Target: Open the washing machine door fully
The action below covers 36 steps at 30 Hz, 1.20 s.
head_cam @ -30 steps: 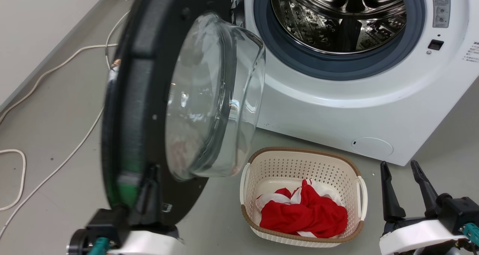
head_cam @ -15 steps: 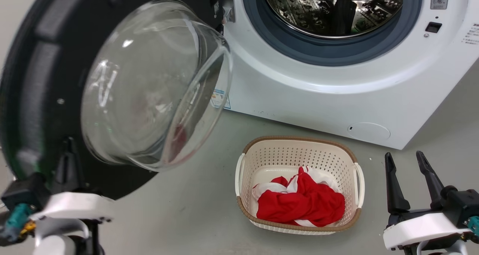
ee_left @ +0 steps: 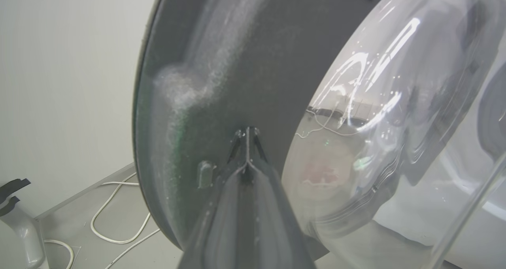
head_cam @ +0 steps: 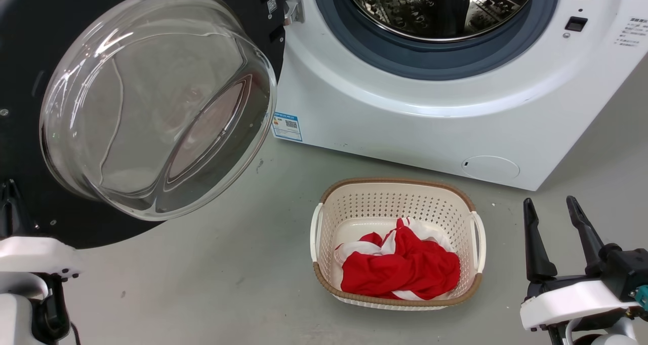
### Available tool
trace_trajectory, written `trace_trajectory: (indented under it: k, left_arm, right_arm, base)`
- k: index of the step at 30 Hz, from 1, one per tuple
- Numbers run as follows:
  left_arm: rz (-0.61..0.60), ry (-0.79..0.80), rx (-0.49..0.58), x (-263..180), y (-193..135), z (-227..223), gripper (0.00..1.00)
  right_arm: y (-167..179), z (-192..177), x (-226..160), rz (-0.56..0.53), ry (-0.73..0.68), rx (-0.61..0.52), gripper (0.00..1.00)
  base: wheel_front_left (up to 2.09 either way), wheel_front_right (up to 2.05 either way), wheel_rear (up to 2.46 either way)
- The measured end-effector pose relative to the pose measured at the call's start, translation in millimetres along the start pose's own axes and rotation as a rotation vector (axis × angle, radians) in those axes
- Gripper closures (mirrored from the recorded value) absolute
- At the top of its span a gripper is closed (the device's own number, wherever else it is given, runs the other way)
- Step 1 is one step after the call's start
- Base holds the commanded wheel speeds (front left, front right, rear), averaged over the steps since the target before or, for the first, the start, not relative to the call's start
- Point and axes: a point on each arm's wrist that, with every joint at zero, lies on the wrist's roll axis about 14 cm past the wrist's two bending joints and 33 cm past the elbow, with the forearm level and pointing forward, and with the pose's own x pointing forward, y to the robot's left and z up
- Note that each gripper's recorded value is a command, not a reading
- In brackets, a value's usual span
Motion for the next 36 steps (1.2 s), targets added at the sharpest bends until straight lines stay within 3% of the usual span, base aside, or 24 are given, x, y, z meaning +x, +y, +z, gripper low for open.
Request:
trace_trajectory:
  k: [6, 13, 23, 24, 27, 36]
  left_arm:
    - [0.0, 0.001, 0.011, -2, 2, -3, 1.0]
    - [-0.043, -0.036, -0.002, -38, -20, -2, 1.0]
    - [-0.274, -0.02, -0.056, -94, -105, -12, 1.0]
    - [-0.301, -0.015, -0.059, -98, -114, -14, 0.89]
    - [-0.39, -0.009, -0.086, -109, -147, -15, 0.0]
    - [-0.585, -0.088, -0.112, -109, -221, 10, 0.0]
  right_arm:
    - [-3, 4, -6, -0.013, -0.007, 0.004, 0.0]
    - [-10, 17, -19, -0.041, -0.048, 0.003, 0.0]
    - [-16, 28, -37, -0.07, -0.071, -0.009, 0.0]
    - [-17, 29, -39, -0.076, -0.075, -0.011, 0.0]
    - [-22, 33, -45, -0.094, -0.082, -0.015, 0.0]
    - [-43, 45, -65, -0.17, -0.108, -0.056, 0.0]
  base:
    - [0.0, 0.0, 0.0]
    - [0.0, 0.0, 0.0]
    - [0.0, 0.0, 0.0]
    - [0.0, 0.0, 0.0]
    - [0.0, 0.0, 0.0]
    - [0.0, 0.0, 0.0]
